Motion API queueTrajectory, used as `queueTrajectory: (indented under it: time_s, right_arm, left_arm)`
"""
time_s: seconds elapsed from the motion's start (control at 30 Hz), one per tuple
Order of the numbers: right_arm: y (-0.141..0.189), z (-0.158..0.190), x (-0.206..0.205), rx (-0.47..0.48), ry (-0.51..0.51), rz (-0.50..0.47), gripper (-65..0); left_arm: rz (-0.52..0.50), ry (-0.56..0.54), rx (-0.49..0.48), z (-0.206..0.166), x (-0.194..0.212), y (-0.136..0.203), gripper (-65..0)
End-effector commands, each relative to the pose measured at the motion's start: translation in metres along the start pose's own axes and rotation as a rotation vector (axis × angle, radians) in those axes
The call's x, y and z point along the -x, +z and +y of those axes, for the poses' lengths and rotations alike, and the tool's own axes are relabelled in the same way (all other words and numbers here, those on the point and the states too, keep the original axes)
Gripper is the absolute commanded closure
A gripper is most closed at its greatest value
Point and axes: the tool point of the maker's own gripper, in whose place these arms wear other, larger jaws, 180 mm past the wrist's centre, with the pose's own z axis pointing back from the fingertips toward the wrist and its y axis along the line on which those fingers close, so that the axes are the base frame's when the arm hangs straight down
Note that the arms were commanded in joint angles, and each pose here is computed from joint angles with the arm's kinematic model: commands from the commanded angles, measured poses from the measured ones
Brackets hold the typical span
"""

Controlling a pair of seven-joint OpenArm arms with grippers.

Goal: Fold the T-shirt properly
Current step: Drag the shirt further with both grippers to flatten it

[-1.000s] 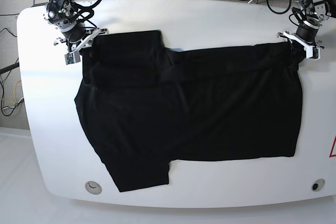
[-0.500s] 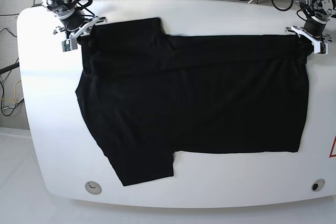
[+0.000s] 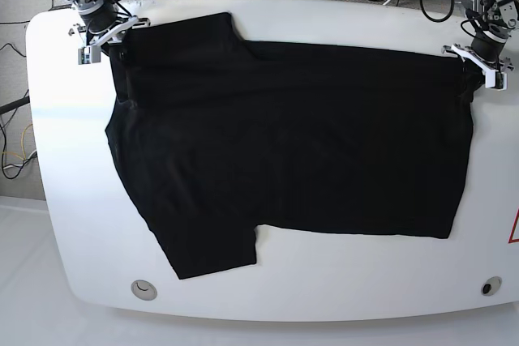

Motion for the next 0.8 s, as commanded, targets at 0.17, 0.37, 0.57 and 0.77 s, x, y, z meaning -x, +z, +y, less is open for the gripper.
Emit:
queueTrajectory:
  time_s: [0.17,0.37,0.57,0.77]
  right_arm:
    - [0.017,-0.014,0.057,0.086,0.012,0.212,-9.8]
    - [0.018,-0.013,0.059,0.084,0.008,0.216,-9.8]
    - [0.017,-0.012,0.057,0.083,0.006,0.211,-9.8]
    - [0.021,-0.013,0.064,0.086,0.008,0.229,-9.8]
  left_arm:
    - [0.151,-0.055,-0.019,0.006,0.025,0.000,0.0]
    - [0.152,-0.055,-0.019,0.006,0.025,0.000,0.0]
    - [0.162,-0.054,-0.020,0.006,0.029,0.003,0.0]
    - [0.198,-0.051,-0.020,0.006,0.044,0.014,0.0]
